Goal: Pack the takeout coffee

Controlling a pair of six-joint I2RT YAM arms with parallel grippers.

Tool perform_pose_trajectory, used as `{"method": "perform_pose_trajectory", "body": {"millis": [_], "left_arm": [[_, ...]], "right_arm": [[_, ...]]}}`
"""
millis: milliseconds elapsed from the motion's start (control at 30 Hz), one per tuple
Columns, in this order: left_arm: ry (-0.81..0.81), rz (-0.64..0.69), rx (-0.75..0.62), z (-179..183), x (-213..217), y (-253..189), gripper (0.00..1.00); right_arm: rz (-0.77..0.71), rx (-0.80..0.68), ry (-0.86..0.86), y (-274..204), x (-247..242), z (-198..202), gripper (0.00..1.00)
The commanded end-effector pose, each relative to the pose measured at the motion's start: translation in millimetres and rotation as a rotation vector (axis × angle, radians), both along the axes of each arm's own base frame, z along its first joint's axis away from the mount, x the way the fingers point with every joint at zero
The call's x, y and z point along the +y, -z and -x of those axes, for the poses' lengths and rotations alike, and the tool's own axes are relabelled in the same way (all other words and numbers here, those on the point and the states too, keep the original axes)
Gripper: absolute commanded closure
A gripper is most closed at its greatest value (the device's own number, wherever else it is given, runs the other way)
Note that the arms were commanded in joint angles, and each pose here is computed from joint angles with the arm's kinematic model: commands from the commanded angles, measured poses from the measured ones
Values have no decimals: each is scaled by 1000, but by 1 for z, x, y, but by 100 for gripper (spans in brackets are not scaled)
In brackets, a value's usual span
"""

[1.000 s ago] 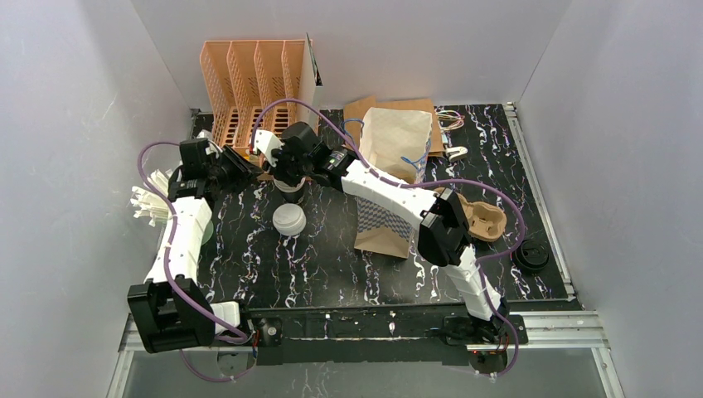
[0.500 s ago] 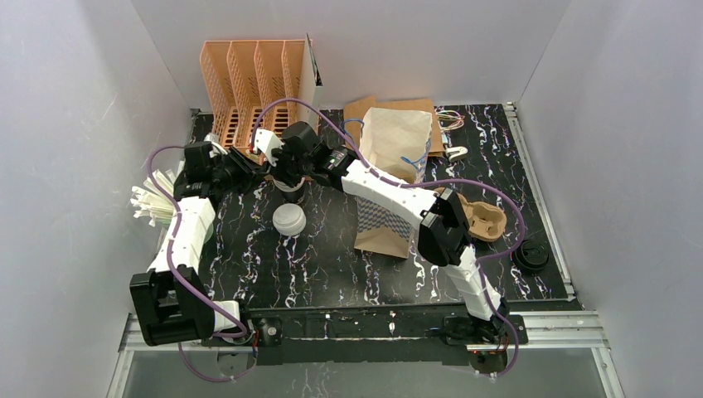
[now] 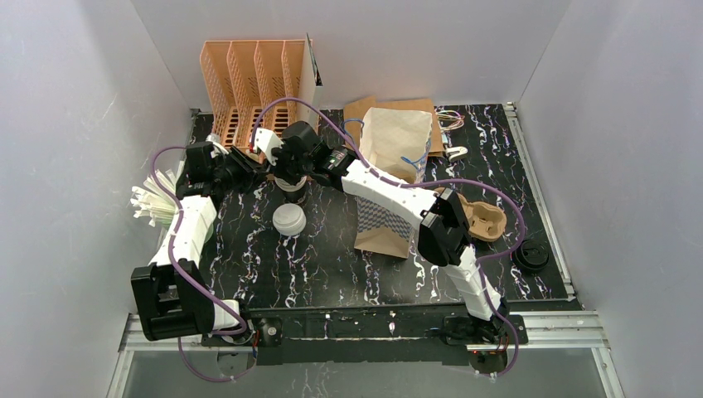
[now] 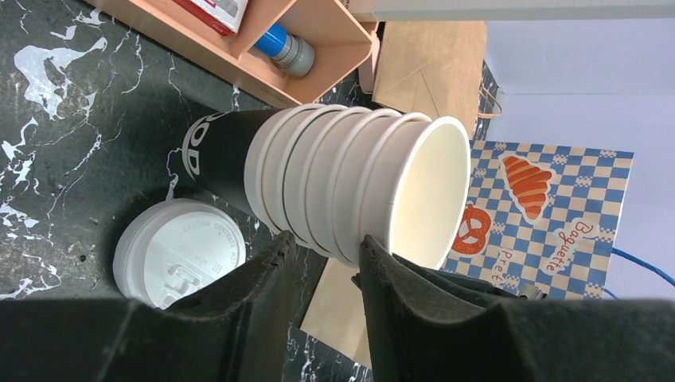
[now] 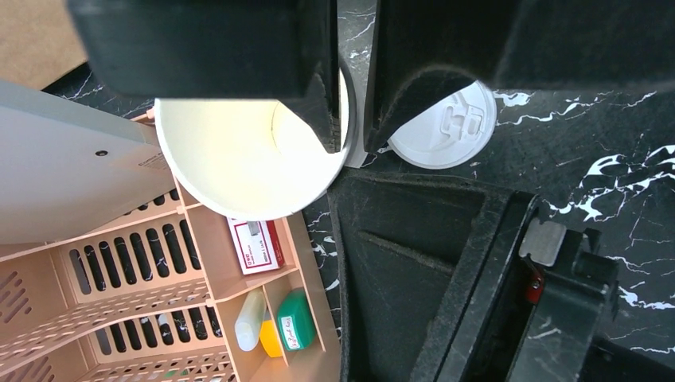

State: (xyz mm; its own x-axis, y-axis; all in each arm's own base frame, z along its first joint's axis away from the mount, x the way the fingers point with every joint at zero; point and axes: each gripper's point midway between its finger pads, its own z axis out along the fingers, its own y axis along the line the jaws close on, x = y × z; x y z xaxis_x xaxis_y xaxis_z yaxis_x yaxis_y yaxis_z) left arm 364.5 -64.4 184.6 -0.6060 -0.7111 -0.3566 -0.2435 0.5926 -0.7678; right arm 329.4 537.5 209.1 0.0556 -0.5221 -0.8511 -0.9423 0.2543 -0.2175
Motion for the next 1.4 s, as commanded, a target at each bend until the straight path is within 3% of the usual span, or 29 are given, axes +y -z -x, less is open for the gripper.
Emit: {"method": "perform_pose_trajectory", "body": {"millis": [0,200,633,1167,1200,1267,1367], "left_arm": [[13,18,1,0,-2,2,67],[9,17,13,-2,-1,9,67],[11,12,48,-2,0,28,67],[7,6,35,-3,-1,18,67],[9,5,34,-3,-1,18,67],[9,7,33,-4,-2,17,67],[11,9,26,-4,-3,14,67]], "right_arm": [[-86,-55,-1,-46,1,2,80],[-94,-63,9,-51,1,1,99],[-134,-87,9,-75,-1,2,99],[-157,-125,41,-100,-8,-2,99],[-156,-125,42,-100,-8,-2,96],[-151,-123,43,-98,-9,-2,79],[-141,-119,47,-93,-9,-2,72]]}}
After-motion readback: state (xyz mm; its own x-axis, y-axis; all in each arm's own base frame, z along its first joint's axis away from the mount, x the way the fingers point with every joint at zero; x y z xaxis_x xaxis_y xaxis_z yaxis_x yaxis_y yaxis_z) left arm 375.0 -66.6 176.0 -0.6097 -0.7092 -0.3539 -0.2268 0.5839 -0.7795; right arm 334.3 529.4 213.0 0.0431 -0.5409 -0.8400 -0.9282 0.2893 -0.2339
